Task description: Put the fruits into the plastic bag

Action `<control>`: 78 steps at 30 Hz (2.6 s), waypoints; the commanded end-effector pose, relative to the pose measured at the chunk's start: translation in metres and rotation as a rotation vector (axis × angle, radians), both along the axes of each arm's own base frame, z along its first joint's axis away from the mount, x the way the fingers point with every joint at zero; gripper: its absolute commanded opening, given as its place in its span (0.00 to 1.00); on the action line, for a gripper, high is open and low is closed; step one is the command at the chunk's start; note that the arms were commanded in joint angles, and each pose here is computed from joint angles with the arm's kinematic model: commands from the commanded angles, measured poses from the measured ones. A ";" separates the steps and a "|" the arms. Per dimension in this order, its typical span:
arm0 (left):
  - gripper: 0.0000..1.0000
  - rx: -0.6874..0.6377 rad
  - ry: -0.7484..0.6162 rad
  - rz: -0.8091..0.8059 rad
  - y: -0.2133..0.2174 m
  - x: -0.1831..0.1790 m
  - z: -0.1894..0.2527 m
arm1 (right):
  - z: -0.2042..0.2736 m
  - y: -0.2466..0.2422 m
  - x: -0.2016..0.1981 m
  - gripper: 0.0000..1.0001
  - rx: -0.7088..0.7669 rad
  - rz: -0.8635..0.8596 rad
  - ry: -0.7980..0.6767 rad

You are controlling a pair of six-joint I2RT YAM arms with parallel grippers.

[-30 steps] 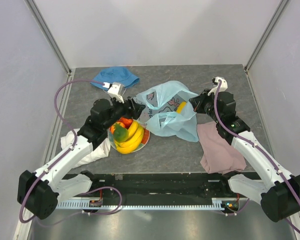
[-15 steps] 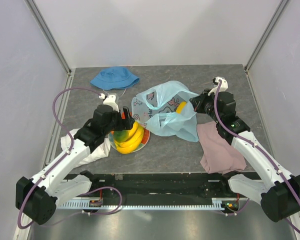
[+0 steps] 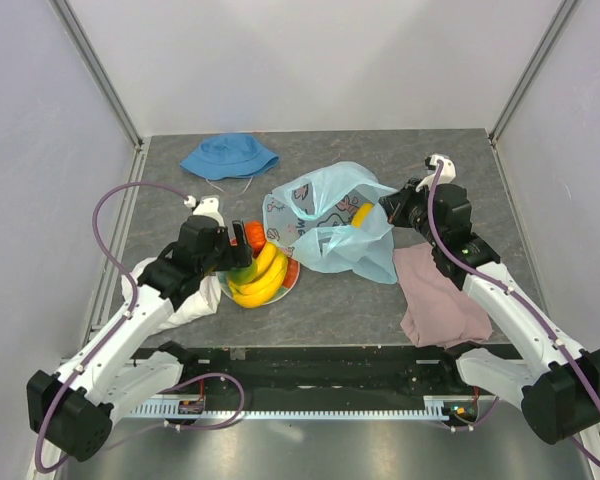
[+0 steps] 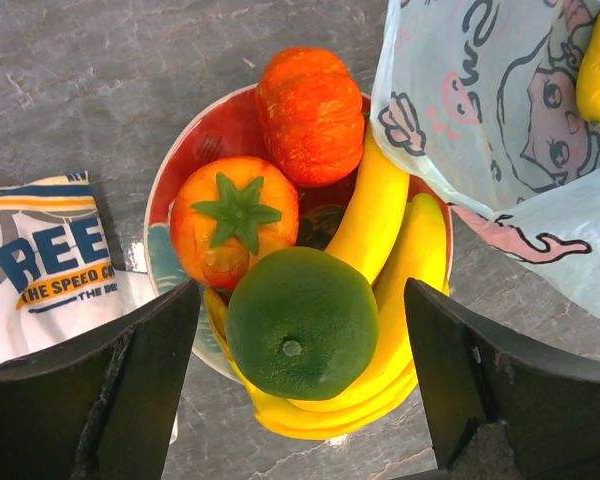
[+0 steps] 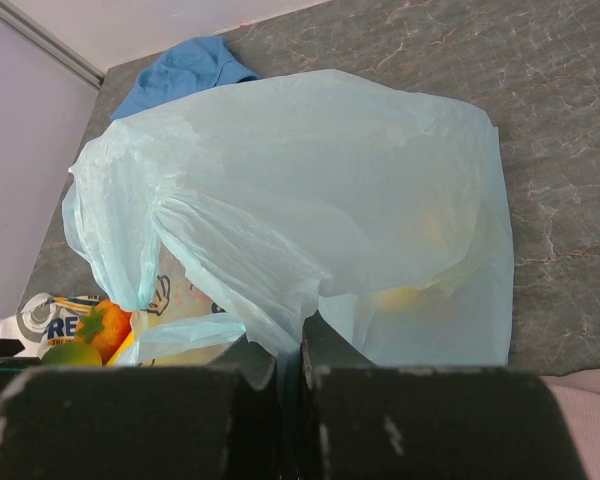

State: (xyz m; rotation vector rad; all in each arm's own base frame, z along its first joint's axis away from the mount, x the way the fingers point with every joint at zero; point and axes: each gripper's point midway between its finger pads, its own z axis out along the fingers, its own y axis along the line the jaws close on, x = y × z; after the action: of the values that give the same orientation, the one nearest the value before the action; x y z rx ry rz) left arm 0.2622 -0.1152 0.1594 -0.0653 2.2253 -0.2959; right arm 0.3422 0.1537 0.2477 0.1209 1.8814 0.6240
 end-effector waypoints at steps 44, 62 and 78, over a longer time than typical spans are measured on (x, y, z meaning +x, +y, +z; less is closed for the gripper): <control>0.89 -0.065 0.198 -0.080 -0.012 -0.020 -0.045 | 0.000 -0.001 0.000 0.00 0.028 -0.012 -0.011; 0.71 -0.060 0.165 -0.088 -0.011 -0.019 -0.037 | 0.001 -0.003 -0.002 0.00 0.029 -0.019 -0.014; 0.65 -0.114 0.006 -0.156 -0.018 -0.019 0.000 | 0.006 -0.003 -0.002 0.00 0.032 -0.019 -0.023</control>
State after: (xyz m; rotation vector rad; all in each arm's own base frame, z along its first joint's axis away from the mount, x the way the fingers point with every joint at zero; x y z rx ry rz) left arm 0.2375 -0.1293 0.1330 -0.0013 2.3524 -0.4606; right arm 0.3386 0.1532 0.2364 0.1438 1.9022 0.6332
